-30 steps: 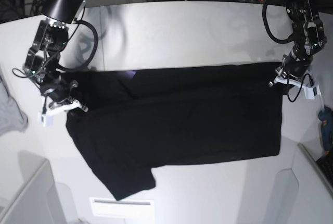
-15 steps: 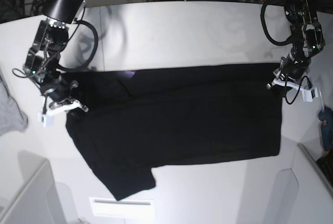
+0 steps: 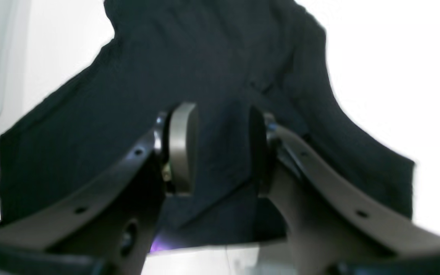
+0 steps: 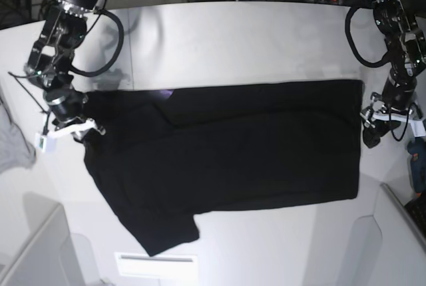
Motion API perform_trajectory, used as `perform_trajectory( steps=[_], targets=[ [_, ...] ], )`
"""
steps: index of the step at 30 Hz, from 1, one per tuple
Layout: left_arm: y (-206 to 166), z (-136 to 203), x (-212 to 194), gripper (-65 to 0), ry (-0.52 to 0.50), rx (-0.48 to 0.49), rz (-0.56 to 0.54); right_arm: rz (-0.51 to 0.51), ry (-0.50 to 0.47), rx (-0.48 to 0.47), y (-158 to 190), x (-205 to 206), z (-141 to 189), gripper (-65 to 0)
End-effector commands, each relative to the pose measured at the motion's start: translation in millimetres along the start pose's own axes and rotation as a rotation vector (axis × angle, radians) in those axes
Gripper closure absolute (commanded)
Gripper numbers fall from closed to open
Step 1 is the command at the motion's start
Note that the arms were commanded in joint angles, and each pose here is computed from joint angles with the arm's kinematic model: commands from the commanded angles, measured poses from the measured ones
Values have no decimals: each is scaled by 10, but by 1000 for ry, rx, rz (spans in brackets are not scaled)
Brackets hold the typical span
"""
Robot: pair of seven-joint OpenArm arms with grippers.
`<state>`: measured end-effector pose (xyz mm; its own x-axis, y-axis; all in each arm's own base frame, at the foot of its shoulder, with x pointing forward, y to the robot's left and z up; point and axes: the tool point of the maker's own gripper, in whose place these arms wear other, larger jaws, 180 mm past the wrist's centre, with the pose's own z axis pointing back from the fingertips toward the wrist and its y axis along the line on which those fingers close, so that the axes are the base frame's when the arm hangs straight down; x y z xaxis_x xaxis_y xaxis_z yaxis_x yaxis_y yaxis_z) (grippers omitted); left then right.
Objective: Fold the T-shirt properly
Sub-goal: 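Lift the shoulder edge with both grippers and fold it over the body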
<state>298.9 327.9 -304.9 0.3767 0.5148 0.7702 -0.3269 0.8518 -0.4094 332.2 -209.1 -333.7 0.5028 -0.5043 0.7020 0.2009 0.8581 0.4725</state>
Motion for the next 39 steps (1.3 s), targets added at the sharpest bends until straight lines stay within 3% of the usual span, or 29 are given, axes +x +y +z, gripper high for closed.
perform_trajectory(
  steps=[1, 5, 11, 20, 27, 35, 39],
  targets=[
    [-39, 102, 145, -484, -44, -16, -30, -30, -67, -34, -62, 141, 137, -219],
    [188, 355, -48, -472, -9, 44, -42, -147, -94, -148, -285, -34, 486, -230],
    [551, 505, -569, -472, 85, 139, 57, -234, -50, -214, -454, -404, 654, -356],
    [700, 308, -1041, -471, 195, 146, 137, -306, 62, -256, -658, -841, 525, -365],
    [688, 136, -1026, -471, 190, 139, 172, -328, -4, -294, -819, -869, 458, -366],
    [572, 7, -1128, -467, 224, 112, 175, -460, 19, -231, -846, -916, 188, -366],
    [558, -8, -1107, -362, 219, 108, 176, -474, 38, -237, -893, -945, 89, -365]
  ],
)
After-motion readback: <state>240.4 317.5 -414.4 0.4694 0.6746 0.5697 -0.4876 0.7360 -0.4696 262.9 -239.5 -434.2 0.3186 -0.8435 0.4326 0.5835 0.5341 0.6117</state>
